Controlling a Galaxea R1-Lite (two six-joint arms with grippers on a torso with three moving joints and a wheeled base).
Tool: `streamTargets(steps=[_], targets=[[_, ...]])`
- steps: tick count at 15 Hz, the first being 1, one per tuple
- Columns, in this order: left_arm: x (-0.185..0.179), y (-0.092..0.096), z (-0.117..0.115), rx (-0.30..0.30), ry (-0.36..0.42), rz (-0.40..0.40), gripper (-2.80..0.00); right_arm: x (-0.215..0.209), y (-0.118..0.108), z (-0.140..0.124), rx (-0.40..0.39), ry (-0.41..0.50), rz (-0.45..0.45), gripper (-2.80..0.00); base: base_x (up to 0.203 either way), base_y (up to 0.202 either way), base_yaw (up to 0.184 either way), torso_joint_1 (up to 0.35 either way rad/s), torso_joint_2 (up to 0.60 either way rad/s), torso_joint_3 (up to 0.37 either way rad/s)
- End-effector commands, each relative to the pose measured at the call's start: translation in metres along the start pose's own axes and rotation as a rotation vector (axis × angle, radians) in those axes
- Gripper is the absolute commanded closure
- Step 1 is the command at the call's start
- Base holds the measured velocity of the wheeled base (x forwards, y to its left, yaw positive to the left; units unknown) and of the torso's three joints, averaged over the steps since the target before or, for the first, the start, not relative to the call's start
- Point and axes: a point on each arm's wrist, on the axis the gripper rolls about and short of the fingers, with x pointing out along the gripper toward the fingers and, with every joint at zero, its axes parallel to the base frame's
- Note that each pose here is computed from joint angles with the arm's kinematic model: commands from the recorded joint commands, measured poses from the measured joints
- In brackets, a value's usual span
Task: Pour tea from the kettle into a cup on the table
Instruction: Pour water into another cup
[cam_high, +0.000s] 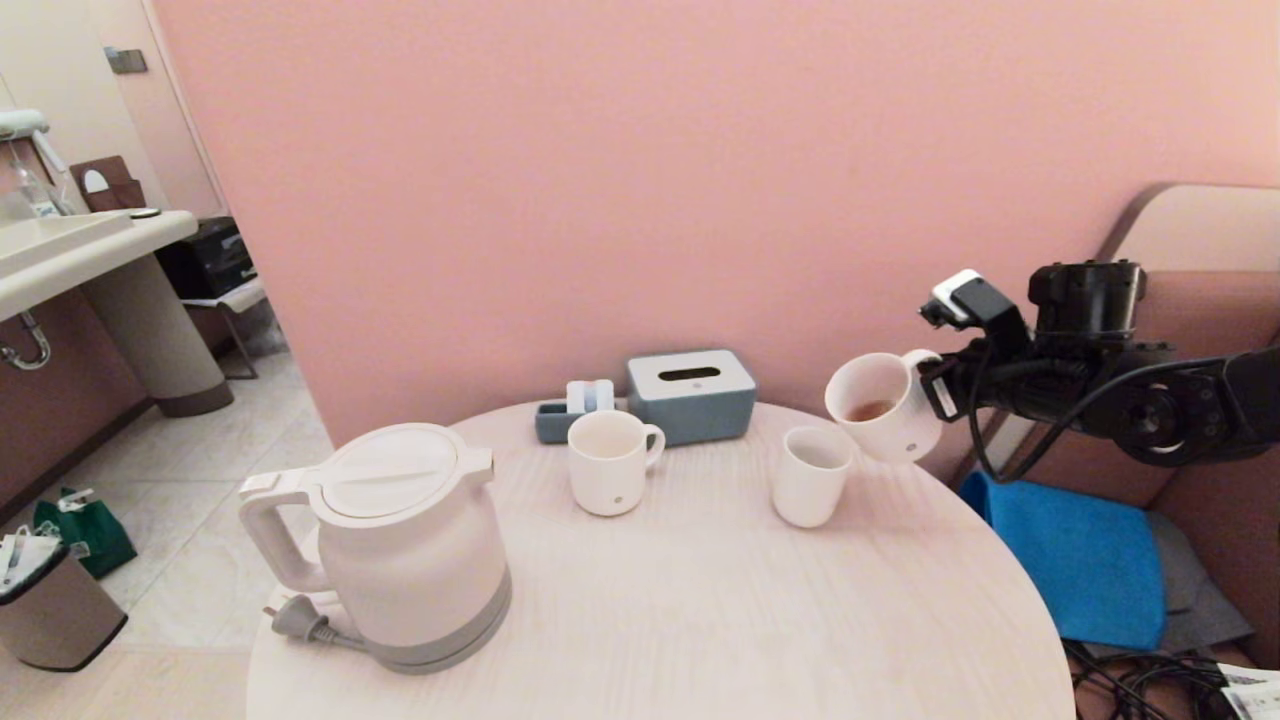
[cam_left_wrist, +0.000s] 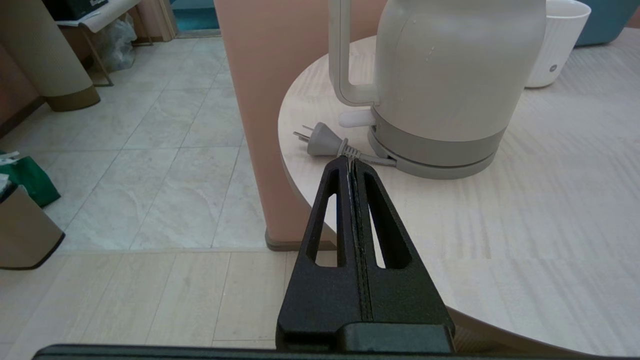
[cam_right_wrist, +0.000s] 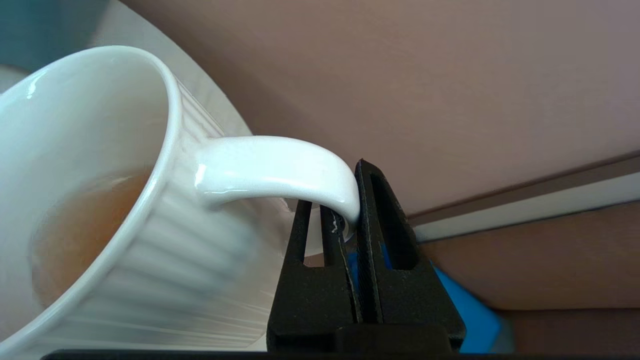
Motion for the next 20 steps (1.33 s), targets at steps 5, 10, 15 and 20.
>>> streamTargets(steps=[5,10,15,20], targets=[[0.0,0.0,0.0,0.0,0.001,0.001,0.0,0.0,0.001,-0.001,-0.065,0.004,0.002,0.0,0.0,0.0,0.0,0.0,0.0,0.0],[0.0,0.0,0.0,0.0,0.001,0.001,0.0,-0.001,0.0,0.001,-0.124,-0.004,-0.002,0.0,0.0,0.0,0.0,0.0,0.0,0.0],[0.0,0.0,0.0,0.0,0.001,0.001,0.0,-0.003,-0.007,0.017,-0.186,-0.051,-0.035,0.0,0.0,0.0,0.0,0.0,0.0,0.0],[0.0,0.0,0.0,0.0,0.001,0.001,0.0,-0.006,0.003,0.028,-0.246,-0.061,-0.04,0.0,0.0,0.0,0.0,0.0,0.0,0.0]])
